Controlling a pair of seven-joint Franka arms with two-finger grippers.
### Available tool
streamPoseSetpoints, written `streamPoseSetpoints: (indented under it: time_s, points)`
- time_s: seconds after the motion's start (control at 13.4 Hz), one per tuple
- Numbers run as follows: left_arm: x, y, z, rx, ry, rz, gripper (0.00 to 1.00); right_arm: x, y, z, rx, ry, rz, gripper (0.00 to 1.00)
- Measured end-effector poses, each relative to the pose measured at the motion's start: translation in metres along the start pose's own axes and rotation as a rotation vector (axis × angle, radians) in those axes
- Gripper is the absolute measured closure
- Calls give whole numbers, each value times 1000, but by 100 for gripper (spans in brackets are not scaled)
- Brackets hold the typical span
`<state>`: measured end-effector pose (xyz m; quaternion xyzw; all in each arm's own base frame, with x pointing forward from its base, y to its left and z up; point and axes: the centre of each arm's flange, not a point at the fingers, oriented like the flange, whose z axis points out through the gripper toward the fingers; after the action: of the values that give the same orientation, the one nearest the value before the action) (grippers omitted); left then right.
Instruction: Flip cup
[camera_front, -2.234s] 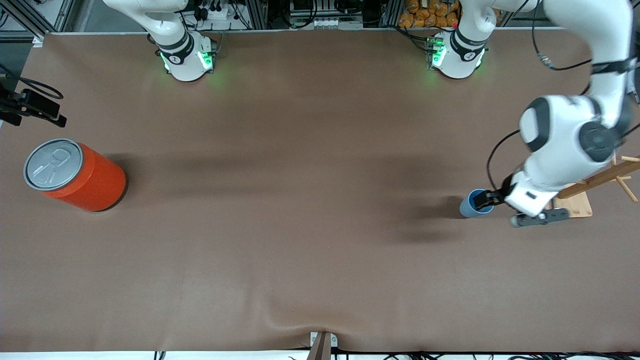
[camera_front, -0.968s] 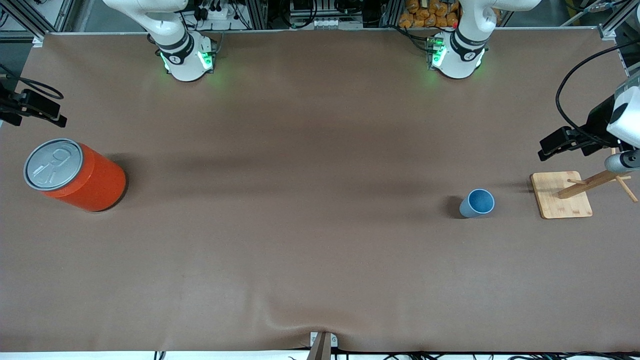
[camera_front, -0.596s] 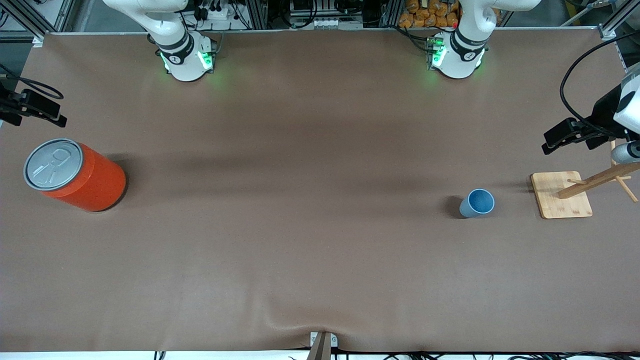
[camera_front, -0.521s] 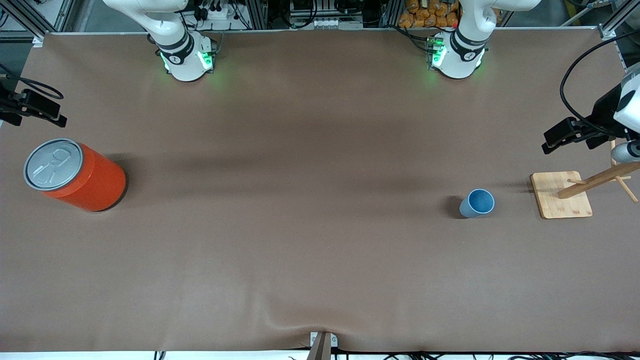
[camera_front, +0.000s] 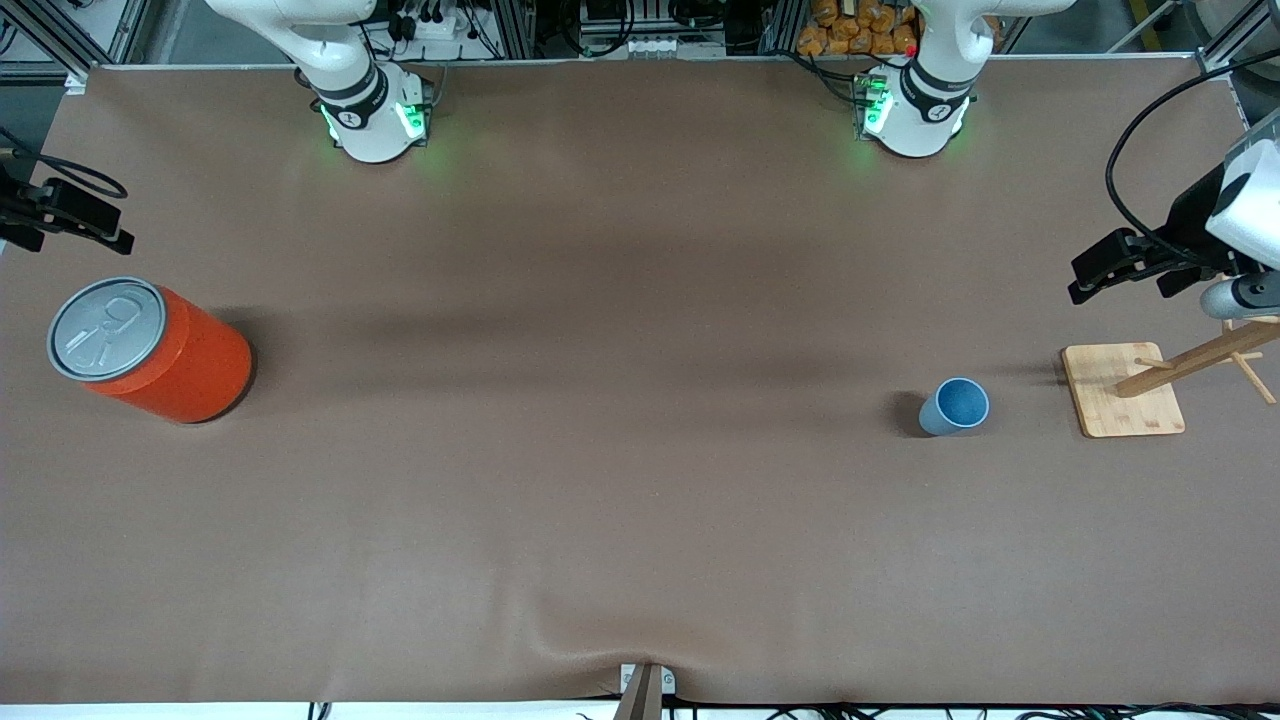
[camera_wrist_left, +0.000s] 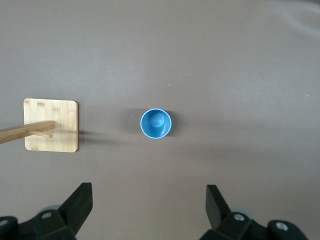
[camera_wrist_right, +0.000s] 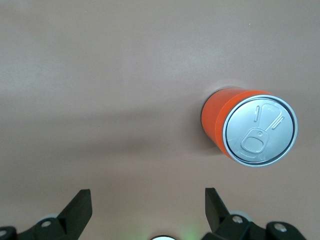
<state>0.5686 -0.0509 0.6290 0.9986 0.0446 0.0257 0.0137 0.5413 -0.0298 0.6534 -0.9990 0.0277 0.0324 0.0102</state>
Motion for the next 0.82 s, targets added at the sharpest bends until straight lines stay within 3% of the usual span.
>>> streamPoseSetpoints:
  time_s: [0.67,0.82]
  points:
    - [-44,1,-11,15,-12,13,0,0,-2,0,0,0,-3,0]
    - [-50,-5,-15,63,-18,13,0,0,-5,0,-1,-1,-10,0]
